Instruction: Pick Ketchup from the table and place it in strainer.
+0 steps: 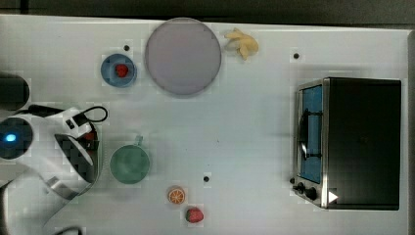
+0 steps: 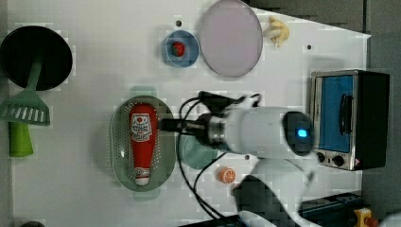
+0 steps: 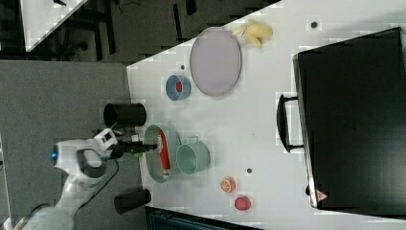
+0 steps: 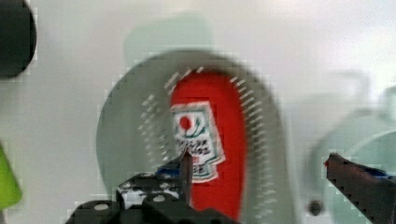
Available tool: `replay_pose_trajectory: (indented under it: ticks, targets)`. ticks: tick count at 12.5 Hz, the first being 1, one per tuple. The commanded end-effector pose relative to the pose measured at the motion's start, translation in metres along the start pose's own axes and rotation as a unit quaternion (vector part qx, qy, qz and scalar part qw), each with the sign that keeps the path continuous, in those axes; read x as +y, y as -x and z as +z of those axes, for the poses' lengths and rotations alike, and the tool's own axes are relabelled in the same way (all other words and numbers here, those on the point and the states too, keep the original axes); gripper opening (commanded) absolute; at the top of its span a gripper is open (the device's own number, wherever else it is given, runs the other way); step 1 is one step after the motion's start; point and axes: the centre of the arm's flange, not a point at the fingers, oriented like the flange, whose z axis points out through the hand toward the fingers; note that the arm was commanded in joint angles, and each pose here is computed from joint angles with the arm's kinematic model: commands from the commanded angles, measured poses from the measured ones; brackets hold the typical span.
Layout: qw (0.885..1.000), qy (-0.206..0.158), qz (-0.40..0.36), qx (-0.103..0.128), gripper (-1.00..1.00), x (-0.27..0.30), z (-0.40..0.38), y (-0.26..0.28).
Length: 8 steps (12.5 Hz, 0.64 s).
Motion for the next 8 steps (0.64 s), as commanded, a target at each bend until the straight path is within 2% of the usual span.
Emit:
replay_pose_trajectory:
  ticks: [1, 3, 4, 6, 8]
  targets:
    - [0.992, -0.004, 0.09, 0.083, 1.0, 0.028, -0.115, -0.043]
    - [0.984, 0.022, 0.143, 0.107, 1.0, 0.072, -0.17, -0.064]
    - [0.978, 0.037, 0.174, 0.11, 1.0, 0.099, -0.194, -0.073]
    - [0.963, 0.057, 0.245, 0.098, 1.0, 0.156, -0.235, -0.085]
    - [0.946, 0.051, 0.309, 0.087, 1.0, 0.21, -0.273, -0.096]
